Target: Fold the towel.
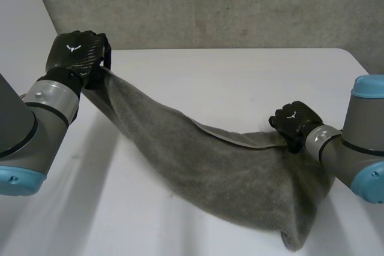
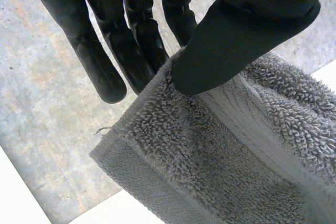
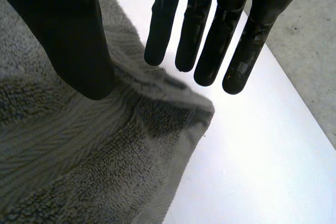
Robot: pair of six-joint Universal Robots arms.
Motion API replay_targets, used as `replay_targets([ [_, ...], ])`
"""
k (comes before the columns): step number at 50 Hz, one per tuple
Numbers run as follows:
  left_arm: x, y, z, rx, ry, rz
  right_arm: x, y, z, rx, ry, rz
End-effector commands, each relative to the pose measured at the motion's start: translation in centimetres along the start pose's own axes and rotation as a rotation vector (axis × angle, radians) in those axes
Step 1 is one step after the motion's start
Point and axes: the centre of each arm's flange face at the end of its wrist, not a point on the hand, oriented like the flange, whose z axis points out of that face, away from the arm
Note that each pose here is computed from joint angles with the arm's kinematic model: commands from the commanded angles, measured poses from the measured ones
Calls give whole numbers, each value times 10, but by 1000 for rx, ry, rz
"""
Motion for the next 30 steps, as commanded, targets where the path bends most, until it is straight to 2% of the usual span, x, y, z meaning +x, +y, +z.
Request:
replay_targets([
  [1, 1, 4, 1, -12, 2, 0, -4, 8, 10, -16, -12, -20],
  [8, 2, 12, 5, -28, 5, 0, -1, 7, 18, -6, -3, -21],
  [14, 5, 32, 22, -63, 11, 1, 22, -17, 32, 77, 88, -41],
  [16, 3, 42, 37, -74, 4, 2, 45, -38, 40, 162, 191, -69],
  [17, 3, 42, 38, -74, 4, 2, 45, -38, 40, 163, 192, -69],
  [19, -1, 45, 48, -70, -8, 5, 70, -60, 48, 260, 314, -99],
  [22, -11, 48, 70, -41, -34, 42, 85, -73, 49, 314, 379, -111],
  [24, -28, 37, 95, 29, -71, 114, 114, -102, 49, 433, 513, -140],
  [25, -28, 37, 95, 29, -71, 114, 114, -102, 49, 433, 513, -140],
  [27, -34, 28, 105, 77, -86, 146, 137, -130, 41, 544, 616, -161],
  [29, -47, -4, 122, 231, -136, 172, 146, -141, 35, 591, 654, -165],
  [30, -47, -4, 122, 231, -136, 172, 146, -141, 35, 592, 654, -165],
])
